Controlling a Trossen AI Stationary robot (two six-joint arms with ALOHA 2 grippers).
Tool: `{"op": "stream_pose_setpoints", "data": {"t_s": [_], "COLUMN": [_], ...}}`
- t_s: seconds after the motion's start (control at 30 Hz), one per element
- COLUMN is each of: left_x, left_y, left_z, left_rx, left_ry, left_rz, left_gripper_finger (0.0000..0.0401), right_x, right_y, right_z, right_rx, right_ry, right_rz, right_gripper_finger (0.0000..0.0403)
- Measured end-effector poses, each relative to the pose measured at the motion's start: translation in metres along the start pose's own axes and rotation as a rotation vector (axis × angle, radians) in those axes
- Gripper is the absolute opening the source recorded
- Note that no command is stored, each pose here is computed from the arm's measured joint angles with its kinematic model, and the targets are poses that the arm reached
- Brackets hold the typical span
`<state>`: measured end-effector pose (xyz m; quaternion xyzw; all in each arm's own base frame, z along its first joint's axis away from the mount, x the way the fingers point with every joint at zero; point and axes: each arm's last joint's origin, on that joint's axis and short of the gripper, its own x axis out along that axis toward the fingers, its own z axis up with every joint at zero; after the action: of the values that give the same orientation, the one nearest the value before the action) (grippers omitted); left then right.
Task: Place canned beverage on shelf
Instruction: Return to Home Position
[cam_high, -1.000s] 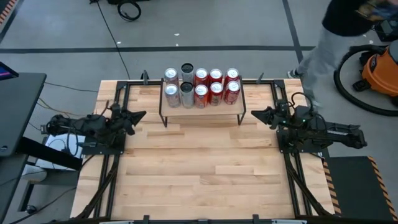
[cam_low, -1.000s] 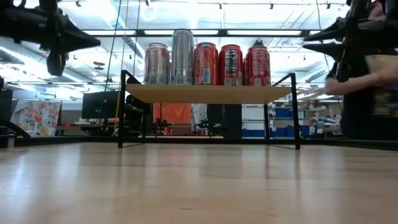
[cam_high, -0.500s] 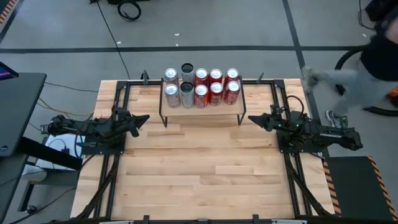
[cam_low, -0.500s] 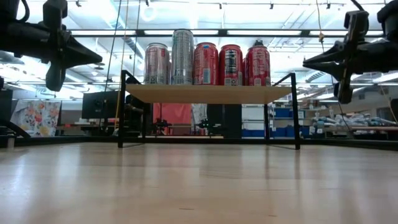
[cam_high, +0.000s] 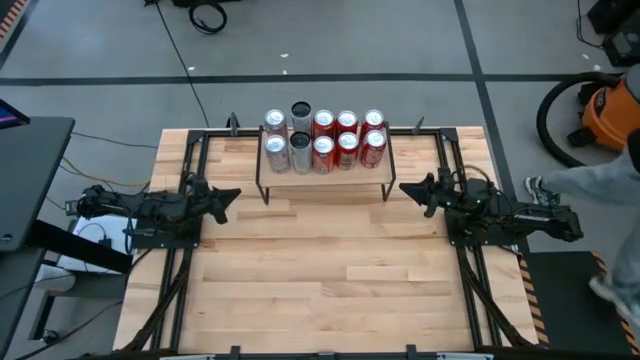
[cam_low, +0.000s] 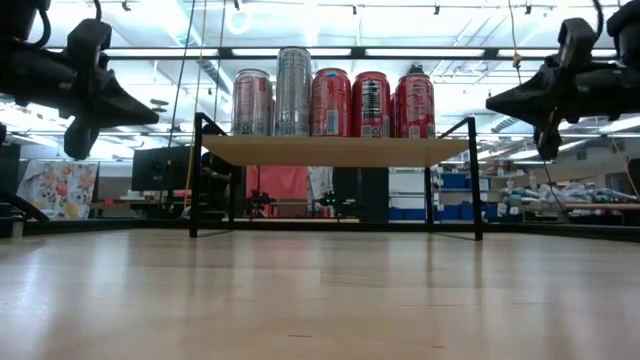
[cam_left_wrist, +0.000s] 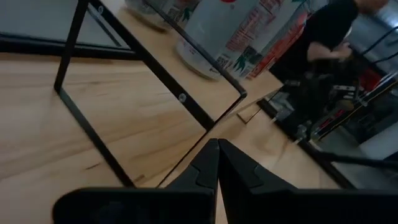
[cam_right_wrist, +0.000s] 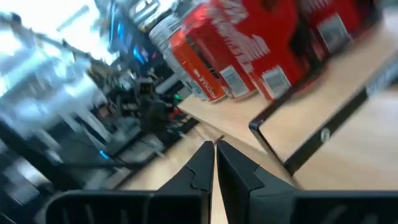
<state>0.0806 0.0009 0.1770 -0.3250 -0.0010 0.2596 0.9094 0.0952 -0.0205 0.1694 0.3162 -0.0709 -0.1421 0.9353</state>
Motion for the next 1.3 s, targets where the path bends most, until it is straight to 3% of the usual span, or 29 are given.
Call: {"op": "stream_pose_setpoints", "data": {"t_s": [0.37, 0.47, 0.63, 1.3], "left_x": [0.0003, 0.0006, 0.0006, 0.0006], "left_y": [0.0048, 0.0055, 0.0056, 0.0056], "left_z": [-0.0023, -0.0018, -0.0018, -0.0018], "left_rx": [0.49, 0.558, 0.603, 0.605], "left_ry": [0.016, 0.013, 0.015, 0.016], "left_rz": [0.059, 0.071, 0.073, 0.073], "left_gripper_finger": [0.0013, 0.0013, 0.0013, 0.0014], "right_x": [0.0, 0.0, 0.0, 0.0], "right_y": [0.0001, 0.0, 0.0, 0.0001], "right_z": [-0.0002, -0.0001, -0.0001, -0.0001], "right_rx": [-0.862, -0.993, -1.014, -1.012], "right_ry": [0.002, 0.002, 0.001, 0.001], "right_rz": [0.005, 0.003, 0.003, 0.003], "right_gripper_finger": [0.0028, 0.0027, 0.0027, 0.0027]}}
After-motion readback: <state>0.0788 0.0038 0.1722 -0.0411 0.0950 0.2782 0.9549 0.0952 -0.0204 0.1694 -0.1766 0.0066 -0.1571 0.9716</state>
